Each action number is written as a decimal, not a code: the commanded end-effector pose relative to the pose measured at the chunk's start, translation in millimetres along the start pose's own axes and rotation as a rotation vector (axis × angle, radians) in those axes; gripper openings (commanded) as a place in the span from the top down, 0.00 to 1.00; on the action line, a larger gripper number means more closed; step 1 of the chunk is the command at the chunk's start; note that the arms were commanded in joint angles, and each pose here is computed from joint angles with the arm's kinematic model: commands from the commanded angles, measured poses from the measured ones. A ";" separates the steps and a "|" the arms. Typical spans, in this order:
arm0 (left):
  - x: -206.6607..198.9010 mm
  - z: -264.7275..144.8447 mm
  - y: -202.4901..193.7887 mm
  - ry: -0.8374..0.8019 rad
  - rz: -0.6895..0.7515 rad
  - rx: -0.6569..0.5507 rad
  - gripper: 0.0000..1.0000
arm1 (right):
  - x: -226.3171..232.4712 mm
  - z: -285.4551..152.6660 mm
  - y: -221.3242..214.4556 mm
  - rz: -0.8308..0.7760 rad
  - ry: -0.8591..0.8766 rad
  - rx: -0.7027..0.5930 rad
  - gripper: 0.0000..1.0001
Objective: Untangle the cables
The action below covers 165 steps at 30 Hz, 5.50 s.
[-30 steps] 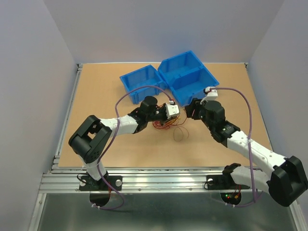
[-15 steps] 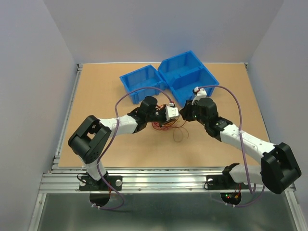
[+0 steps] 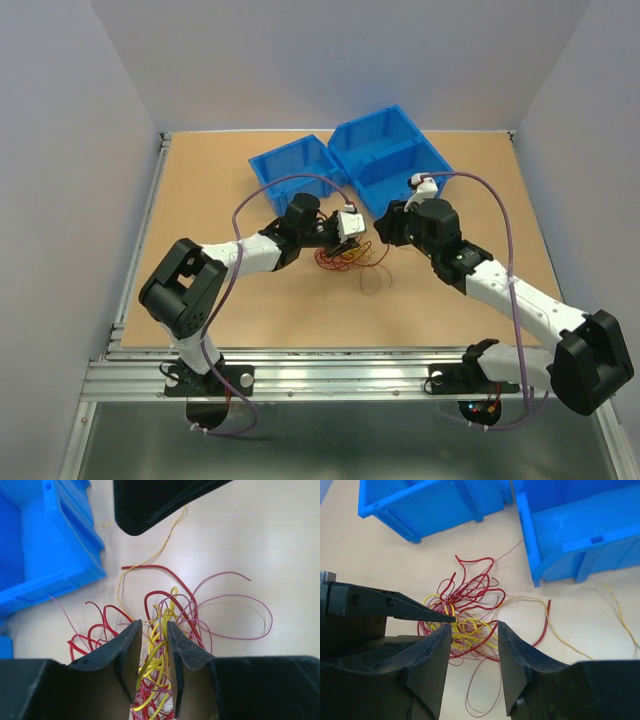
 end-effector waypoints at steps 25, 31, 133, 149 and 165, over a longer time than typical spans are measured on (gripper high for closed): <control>11.1 -29.6 56.3 0.086 0.080 -0.120 1.00 | 16.9 25.7 -4.1 -0.023 0.201 0.060 0.46; 8.8 -29.5 56.4 0.056 0.087 -0.124 1.00 | 16.8 24.1 -5.6 -0.070 0.260 -0.041 0.32; 15.3 -40.0 59.1 -0.180 0.059 -0.093 1.00 | 31.8 18.9 -20.5 -0.429 0.398 -0.227 0.96; 37.8 -58.8 54.1 0.031 -0.015 -0.175 0.43 | 20.1 8.4 -6.4 -0.307 0.189 -0.304 0.99; 30.9 -47.1 47.4 -0.060 0.008 -0.168 0.33 | 23.9 -93.8 46.7 -0.131 0.226 -0.589 0.99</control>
Point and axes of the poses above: each gripper's point midway between its finger pads, its own z axis out along the fingers, its own x axis along the line the jaws close on, y = z × x, the point moved 10 cm from there along -z, back along the fingers, and after that the axes turned 1 degree about -z, right-handed, at the moved point
